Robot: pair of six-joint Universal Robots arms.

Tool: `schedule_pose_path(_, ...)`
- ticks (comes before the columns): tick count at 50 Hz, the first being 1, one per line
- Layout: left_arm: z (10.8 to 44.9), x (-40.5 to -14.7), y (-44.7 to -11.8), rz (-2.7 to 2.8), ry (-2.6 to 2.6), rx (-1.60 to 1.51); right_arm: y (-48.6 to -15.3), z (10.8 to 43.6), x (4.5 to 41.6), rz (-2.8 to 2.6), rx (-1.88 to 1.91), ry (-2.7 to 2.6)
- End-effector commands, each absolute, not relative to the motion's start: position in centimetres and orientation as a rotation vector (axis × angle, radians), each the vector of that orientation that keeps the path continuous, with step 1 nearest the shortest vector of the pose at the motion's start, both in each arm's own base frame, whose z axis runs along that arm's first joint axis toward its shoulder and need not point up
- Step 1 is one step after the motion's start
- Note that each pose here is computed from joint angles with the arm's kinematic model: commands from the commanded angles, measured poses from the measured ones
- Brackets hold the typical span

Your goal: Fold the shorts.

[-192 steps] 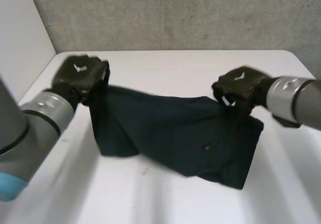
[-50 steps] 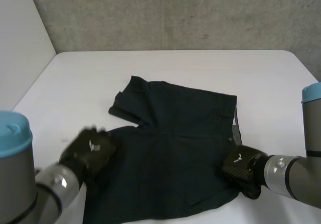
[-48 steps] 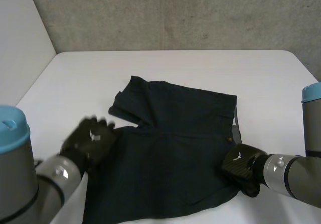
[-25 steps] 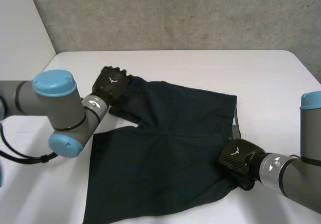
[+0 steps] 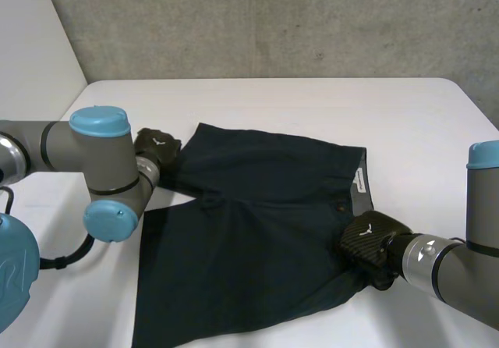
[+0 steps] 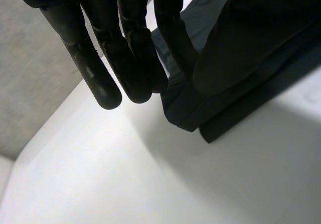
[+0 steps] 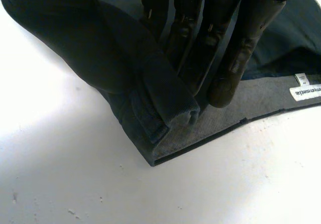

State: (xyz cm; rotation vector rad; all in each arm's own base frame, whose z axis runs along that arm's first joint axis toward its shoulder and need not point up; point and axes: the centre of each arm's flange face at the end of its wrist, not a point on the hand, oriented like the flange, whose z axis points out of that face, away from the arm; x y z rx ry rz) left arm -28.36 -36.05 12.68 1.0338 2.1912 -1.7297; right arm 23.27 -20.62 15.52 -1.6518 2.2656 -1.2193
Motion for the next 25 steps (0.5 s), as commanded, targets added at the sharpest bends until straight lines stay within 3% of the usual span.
schedule_pose_path(1,12.7,-28.1,-36.0,-1.705,2.179,0.986,-20.5,15.4,23.4,-1.216,-1.655,2.263)
schedule_pose_path(11,12.9,-28.4,-35.6,-1.709,2.185,1.003,-20.5,15.5,23.5,-1.223,-1.599,2.275)
schedule_pose_path(18,18.0,-27.4,-34.4,-1.804,2.135,0.935,-21.1,15.5,23.8,-1.249,-1.507,2.288)
schedule_pose_path(25,21.6,-25.5,-28.9,-1.819,2.206,0.891,-22.8,16.4,24.8,-1.284,-1.242,2.284)
